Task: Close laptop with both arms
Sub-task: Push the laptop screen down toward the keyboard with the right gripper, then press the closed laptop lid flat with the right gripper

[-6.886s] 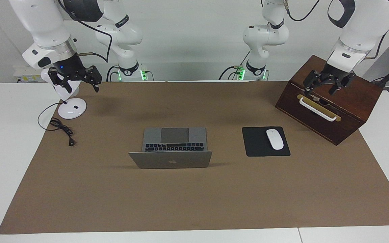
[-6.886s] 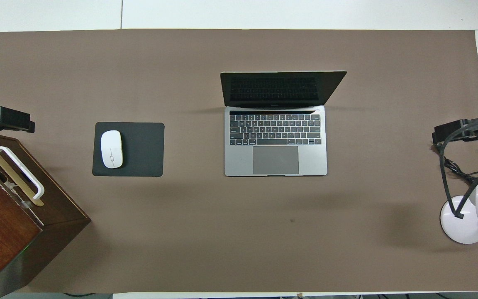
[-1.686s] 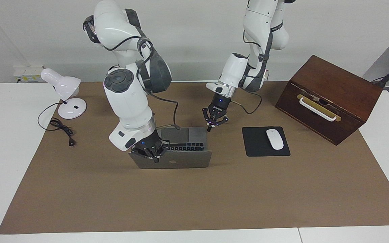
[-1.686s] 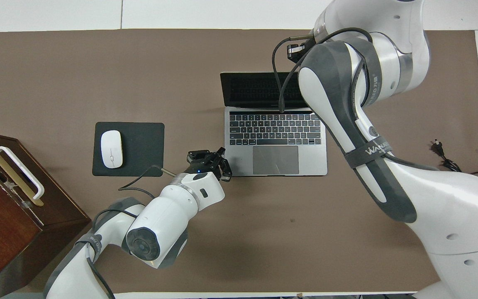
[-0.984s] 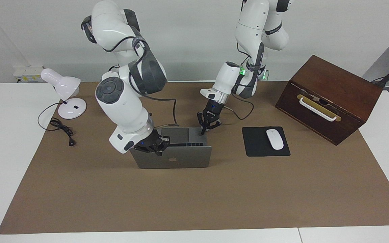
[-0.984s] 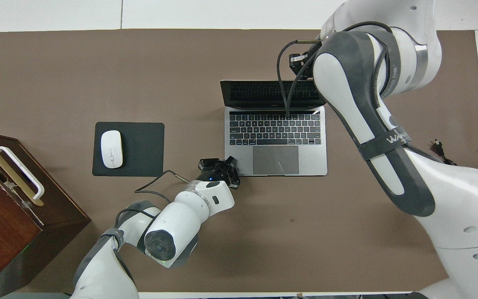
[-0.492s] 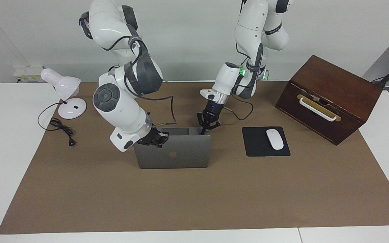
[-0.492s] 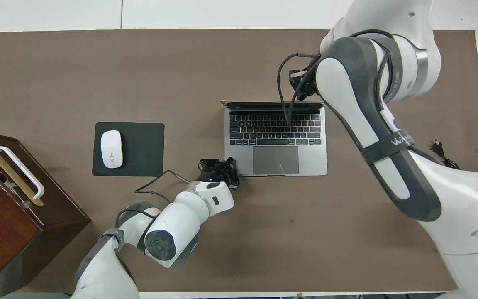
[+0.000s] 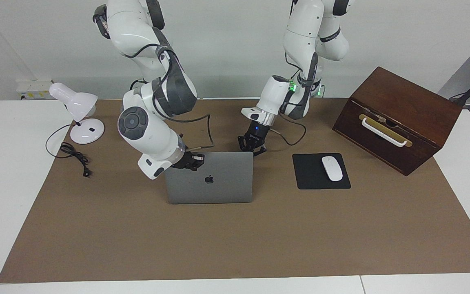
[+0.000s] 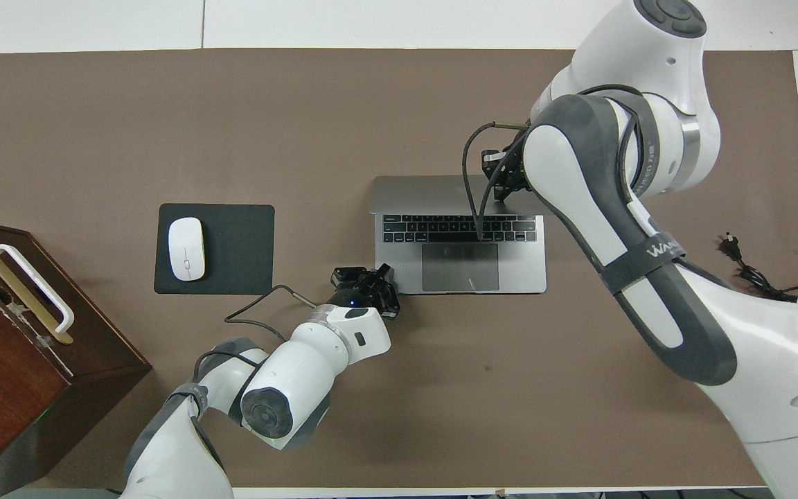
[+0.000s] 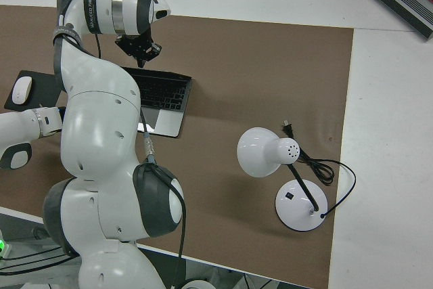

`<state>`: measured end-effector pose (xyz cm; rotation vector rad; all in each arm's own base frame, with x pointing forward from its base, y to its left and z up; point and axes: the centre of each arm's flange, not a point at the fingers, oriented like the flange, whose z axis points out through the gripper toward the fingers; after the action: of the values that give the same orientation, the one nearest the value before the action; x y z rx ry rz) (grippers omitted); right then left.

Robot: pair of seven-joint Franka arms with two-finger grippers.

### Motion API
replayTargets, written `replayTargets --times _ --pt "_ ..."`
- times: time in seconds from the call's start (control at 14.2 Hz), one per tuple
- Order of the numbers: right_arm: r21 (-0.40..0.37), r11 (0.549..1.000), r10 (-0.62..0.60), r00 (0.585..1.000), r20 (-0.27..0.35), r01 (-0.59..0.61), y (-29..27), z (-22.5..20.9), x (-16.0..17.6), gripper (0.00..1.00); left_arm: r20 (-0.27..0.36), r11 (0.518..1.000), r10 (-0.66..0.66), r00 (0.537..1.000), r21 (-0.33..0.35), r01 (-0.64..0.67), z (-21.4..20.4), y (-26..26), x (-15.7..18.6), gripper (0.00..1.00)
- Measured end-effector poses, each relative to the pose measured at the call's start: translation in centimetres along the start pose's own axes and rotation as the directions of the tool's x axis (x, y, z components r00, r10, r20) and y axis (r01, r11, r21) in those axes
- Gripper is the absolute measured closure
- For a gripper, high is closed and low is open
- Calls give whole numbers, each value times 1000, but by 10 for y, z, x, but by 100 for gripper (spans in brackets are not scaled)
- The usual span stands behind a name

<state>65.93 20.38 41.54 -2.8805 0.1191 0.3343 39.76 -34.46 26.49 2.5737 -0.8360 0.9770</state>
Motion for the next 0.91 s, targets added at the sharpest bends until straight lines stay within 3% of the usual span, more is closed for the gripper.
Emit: replayTargets --times 0.91 --pt "-13 1000 26 999 -29 -26 13 66 -25 99 -7 1000 24 1000 -1 -24 -4 1 -5 99"
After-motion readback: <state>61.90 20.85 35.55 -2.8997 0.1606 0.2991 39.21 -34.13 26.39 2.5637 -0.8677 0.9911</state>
